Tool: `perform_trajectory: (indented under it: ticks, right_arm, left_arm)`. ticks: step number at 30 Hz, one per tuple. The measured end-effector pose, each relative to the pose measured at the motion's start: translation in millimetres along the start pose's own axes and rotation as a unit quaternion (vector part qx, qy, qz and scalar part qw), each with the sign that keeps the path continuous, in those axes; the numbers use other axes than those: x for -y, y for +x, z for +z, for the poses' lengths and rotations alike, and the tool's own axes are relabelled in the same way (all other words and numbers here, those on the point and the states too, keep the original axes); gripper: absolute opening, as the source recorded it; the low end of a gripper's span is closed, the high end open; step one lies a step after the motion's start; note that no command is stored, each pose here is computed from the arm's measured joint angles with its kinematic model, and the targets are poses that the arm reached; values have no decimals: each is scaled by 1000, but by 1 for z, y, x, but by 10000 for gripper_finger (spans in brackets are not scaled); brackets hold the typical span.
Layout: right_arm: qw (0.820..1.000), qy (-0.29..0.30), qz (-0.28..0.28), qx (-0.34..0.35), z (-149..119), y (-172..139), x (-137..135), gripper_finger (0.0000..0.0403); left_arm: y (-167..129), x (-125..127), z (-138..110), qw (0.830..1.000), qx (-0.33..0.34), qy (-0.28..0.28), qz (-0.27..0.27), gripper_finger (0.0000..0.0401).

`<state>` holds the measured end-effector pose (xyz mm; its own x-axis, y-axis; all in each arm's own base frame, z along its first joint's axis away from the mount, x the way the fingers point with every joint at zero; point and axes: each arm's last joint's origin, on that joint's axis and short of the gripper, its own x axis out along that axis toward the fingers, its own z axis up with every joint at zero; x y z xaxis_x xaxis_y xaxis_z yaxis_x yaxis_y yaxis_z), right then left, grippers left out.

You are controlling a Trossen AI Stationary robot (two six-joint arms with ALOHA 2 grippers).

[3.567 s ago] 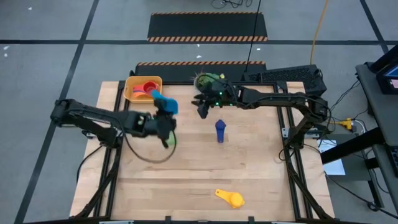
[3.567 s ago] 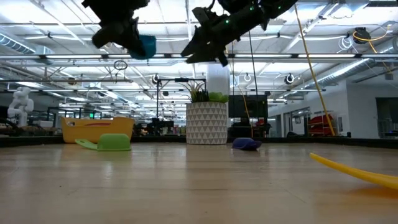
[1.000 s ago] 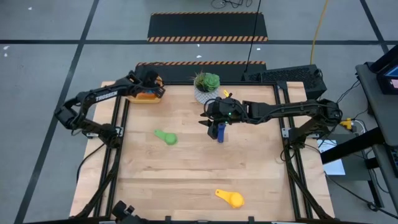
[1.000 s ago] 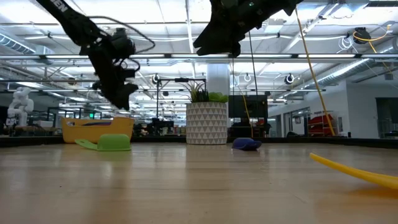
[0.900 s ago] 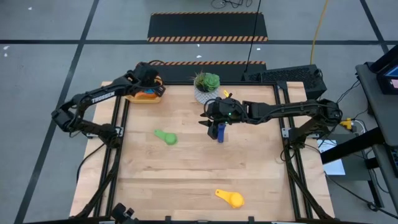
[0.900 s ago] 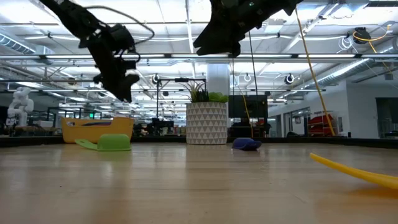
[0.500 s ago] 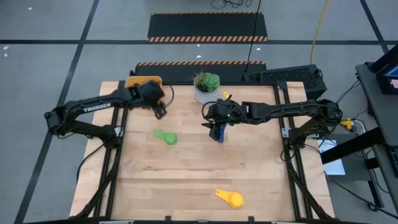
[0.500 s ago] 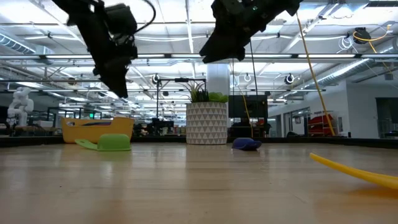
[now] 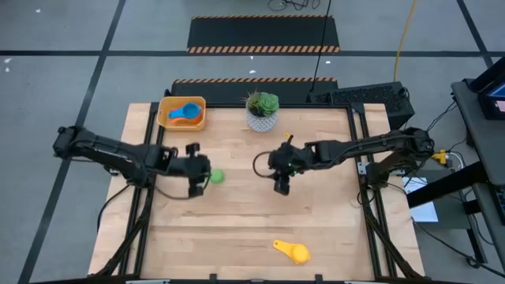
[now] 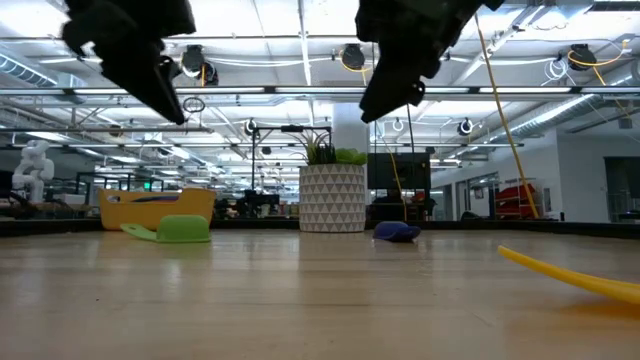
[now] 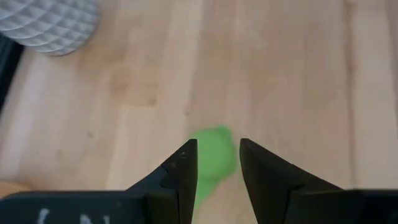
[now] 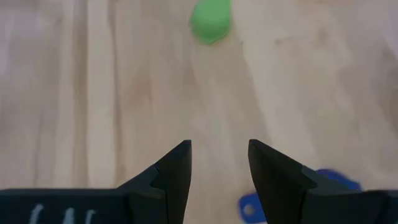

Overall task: Nest measuring cups in basket
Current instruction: Stack the yellow measuring cup on top of the light blue measuring cup in the yellow bin

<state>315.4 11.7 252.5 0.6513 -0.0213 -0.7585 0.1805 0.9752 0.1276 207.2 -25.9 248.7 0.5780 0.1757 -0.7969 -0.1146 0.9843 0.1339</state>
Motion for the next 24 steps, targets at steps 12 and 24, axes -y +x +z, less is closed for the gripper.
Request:
perform_trajectory:
  ticks: [12, 24]
  right_arm:
    - [999, -11, 37, -20, -16, -4, -44, 153]
    - [999, 29, 10, 23, -22, -10, -70, 153]
  left_arm:
    - [-10, 65, -13, 990, 97, 68, -78, 122]
    - [11, 121, 8, 929, 241, 240, -147, 125]
